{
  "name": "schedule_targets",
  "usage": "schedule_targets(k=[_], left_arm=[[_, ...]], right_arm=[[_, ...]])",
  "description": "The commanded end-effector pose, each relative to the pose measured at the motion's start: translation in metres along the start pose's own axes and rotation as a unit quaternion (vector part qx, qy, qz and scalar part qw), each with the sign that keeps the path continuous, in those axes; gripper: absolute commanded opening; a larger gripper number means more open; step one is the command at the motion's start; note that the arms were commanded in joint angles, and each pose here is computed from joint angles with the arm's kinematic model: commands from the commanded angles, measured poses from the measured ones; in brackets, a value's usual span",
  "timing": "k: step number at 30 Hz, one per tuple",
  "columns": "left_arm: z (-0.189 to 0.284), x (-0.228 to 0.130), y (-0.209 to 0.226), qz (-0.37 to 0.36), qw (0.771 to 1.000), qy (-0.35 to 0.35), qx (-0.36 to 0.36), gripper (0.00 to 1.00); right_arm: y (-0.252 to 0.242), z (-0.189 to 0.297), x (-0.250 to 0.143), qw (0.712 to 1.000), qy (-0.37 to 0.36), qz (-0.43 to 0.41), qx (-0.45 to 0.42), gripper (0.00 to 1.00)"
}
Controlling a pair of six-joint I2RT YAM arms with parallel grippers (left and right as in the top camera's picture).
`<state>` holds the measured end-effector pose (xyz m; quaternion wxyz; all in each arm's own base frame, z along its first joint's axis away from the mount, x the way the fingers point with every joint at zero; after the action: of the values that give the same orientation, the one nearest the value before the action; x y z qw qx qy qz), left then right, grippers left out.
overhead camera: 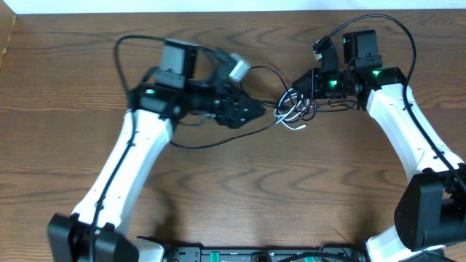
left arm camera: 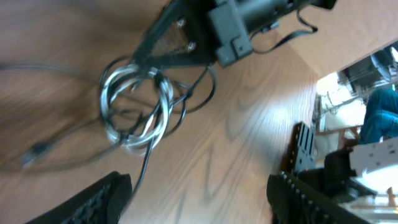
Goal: Untangle cables
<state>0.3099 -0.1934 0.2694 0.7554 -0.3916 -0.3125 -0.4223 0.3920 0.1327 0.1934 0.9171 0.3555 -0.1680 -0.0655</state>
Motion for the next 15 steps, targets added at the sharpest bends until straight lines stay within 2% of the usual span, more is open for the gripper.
schedule_targets(k=[1,7,15], left_arm=[[-0.038,0.012,-0.009,-0.06,0.997,-0.012,-0.048,0.74],[-0.078,0.015,-0.011,-0.085,0.993,-0.018,-0.075,0.65],[-0.097,0.008,-0.002,-0.066,0.994,-0.011,-0.081,0.65]], right_arm=[[0.007,0.003,-0.001,0.999,0.013,0.002,0.036,0.01],[0.01,0.004,-0.002,0.998,0.021,0.001,0.055,0.01],[0.013,0.017,0.002,0.993,0.032,-0.01,0.115,0.01]])
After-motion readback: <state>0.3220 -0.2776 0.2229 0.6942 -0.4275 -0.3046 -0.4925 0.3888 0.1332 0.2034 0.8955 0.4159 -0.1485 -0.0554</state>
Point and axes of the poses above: each gripper's point midway between its finger pads, its own z axis back along the fingers, its own y axis along the line the jaws close on, x = y × z, the point moved 5 cm from there along z, back along the fingers, and after that the axes turned 15 degrees about -z, right-handed, at the moved point
